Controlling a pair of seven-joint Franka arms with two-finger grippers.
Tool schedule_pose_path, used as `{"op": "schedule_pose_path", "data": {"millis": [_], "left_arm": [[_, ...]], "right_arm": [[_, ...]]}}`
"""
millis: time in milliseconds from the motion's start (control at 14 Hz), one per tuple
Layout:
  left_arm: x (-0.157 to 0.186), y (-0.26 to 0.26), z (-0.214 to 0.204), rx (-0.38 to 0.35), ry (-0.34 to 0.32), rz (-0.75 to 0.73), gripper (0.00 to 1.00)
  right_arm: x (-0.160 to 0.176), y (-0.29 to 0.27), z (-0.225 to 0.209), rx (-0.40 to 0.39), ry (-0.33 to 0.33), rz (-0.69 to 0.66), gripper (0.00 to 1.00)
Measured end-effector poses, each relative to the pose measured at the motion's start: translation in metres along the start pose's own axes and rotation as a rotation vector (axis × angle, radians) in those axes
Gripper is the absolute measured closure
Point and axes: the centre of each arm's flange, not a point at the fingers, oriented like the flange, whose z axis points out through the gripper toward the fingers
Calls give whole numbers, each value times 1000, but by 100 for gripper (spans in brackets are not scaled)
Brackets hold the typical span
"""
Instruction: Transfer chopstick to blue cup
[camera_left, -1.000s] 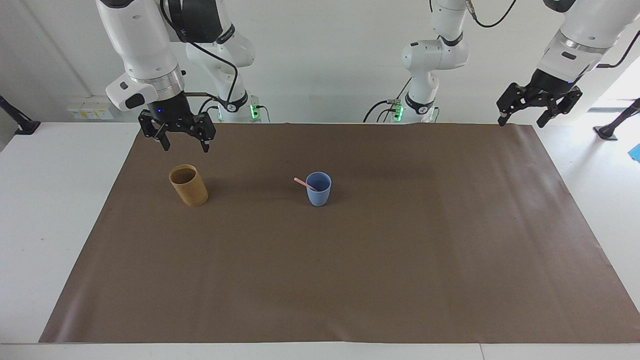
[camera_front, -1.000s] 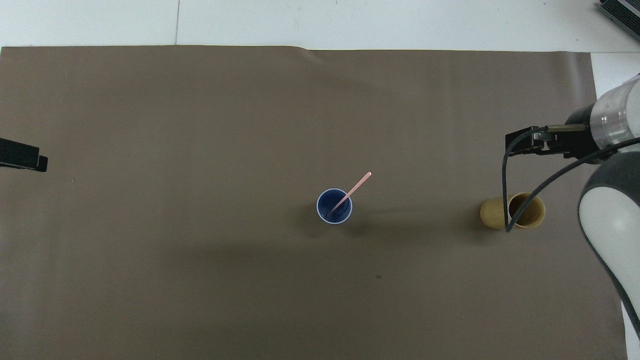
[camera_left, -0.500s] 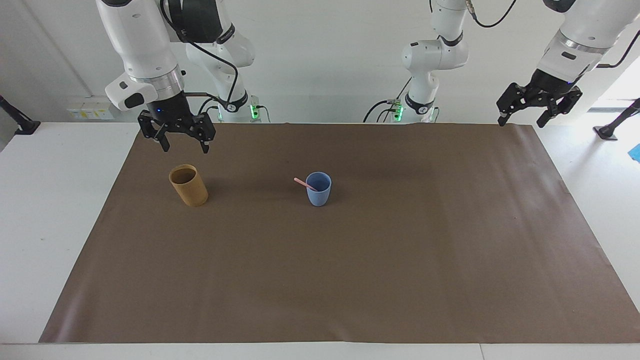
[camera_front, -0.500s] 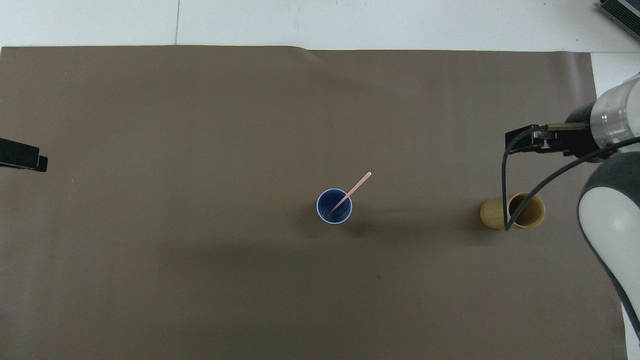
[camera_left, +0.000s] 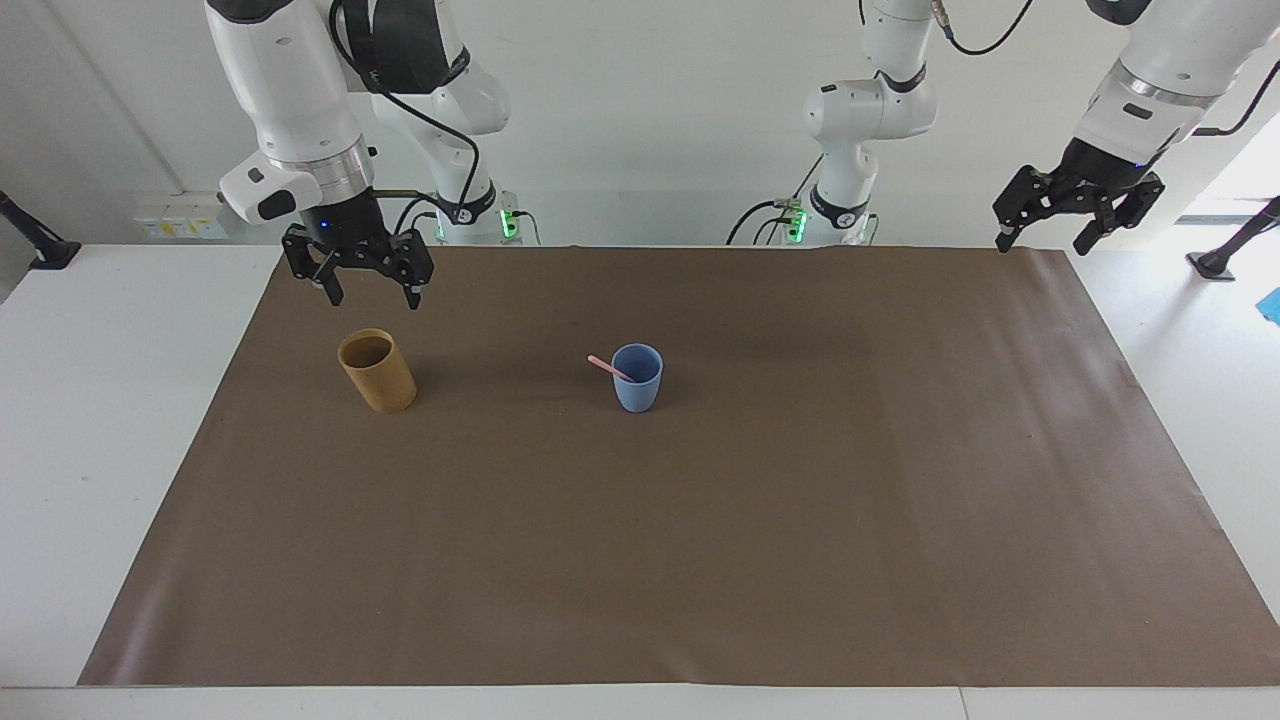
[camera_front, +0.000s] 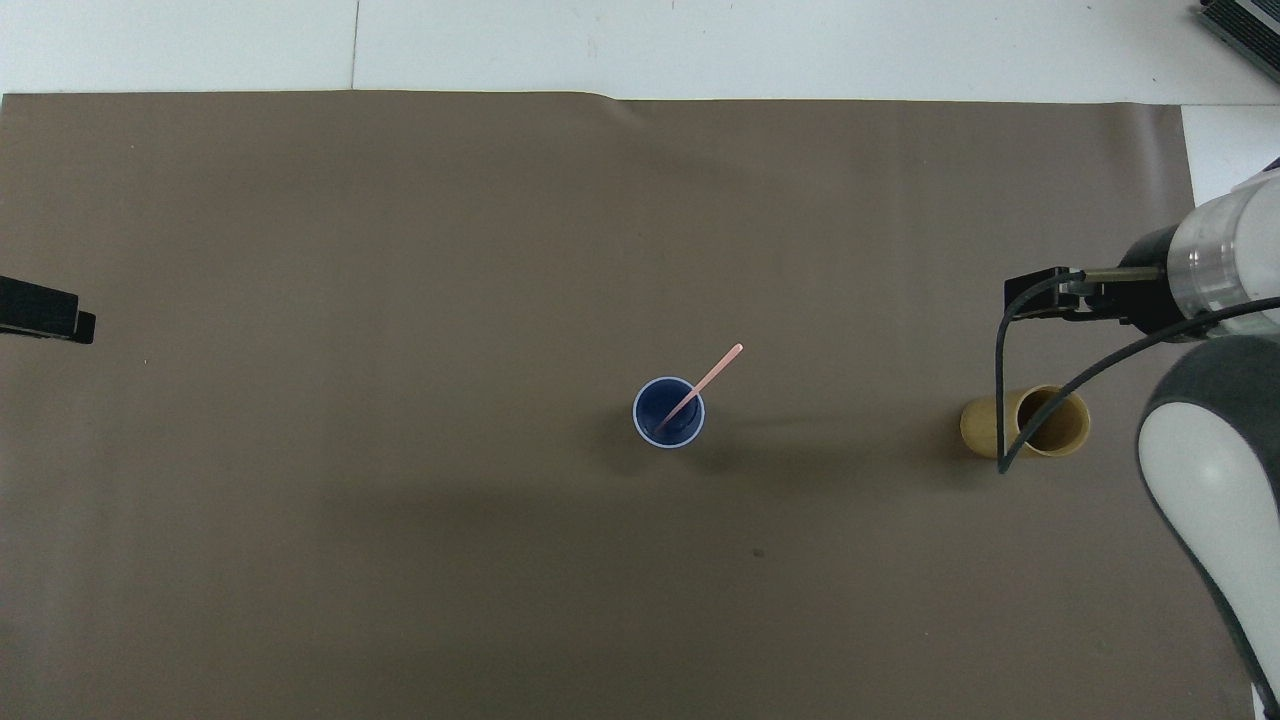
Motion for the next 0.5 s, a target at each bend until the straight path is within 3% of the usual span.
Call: {"op": "schedule_pose_path", "data": {"millis": [500], "left_arm": [[0, 0, 0, 0, 0, 0, 0]], "right_arm": [[-3, -1, 2, 4, -3, 0, 0]]}}
